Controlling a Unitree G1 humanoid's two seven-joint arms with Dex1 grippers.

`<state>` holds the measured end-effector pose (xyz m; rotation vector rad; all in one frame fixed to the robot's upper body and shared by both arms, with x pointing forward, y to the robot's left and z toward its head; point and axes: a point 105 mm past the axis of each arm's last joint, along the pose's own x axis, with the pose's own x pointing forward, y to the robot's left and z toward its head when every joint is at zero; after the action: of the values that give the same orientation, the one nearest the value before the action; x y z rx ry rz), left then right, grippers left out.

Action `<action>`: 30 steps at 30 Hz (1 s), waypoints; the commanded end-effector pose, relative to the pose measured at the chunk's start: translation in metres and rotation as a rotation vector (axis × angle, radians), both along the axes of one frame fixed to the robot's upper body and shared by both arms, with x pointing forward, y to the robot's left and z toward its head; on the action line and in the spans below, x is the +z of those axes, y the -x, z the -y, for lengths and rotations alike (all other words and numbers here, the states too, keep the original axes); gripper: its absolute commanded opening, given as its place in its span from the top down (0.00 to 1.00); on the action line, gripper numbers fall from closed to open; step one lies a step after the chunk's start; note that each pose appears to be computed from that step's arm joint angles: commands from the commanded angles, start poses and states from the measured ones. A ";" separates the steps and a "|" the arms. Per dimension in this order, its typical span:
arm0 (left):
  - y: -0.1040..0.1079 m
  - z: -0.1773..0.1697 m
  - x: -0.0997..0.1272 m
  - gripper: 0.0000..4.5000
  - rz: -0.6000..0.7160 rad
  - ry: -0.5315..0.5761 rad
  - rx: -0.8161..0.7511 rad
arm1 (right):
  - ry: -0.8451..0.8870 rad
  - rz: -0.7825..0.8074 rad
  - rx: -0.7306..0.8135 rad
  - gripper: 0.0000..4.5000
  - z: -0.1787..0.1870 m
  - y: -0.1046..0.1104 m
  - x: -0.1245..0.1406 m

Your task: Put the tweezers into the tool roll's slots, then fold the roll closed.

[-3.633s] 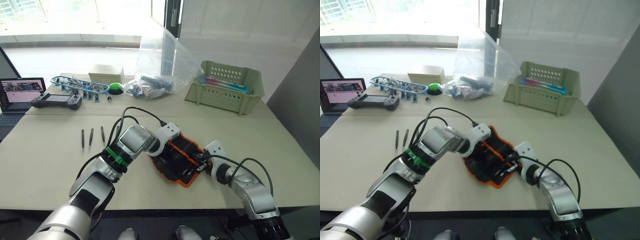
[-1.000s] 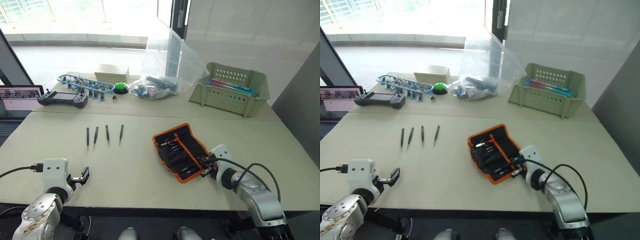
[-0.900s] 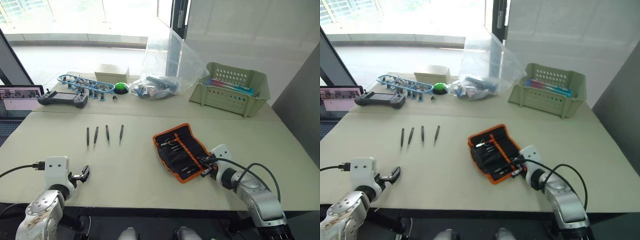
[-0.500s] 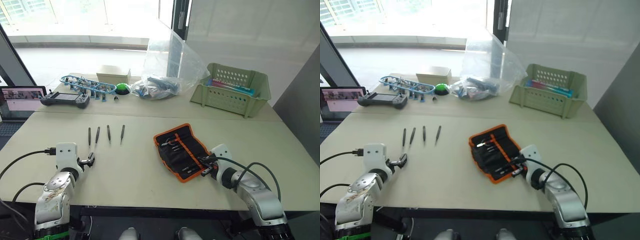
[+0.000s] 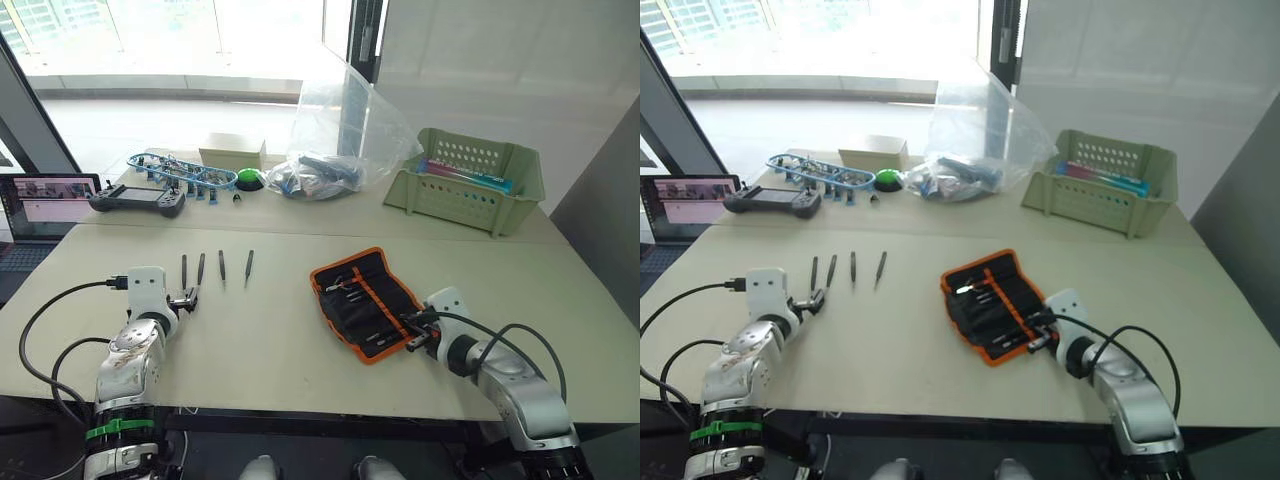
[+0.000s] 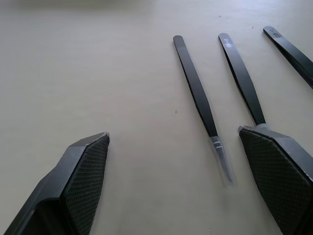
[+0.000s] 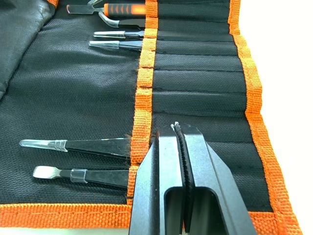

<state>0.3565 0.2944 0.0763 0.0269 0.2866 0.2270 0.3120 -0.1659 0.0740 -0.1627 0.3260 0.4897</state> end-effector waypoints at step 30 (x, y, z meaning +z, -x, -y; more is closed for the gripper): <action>-0.010 0.022 0.080 0.99 0.207 -0.180 -0.193 | 0.005 0.012 -0.019 1.00 0.003 -0.003 -0.001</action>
<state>0.3670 0.2831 0.1224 0.1581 0.1583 0.1195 0.3152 -0.1657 0.0780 -0.1688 0.3018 0.4853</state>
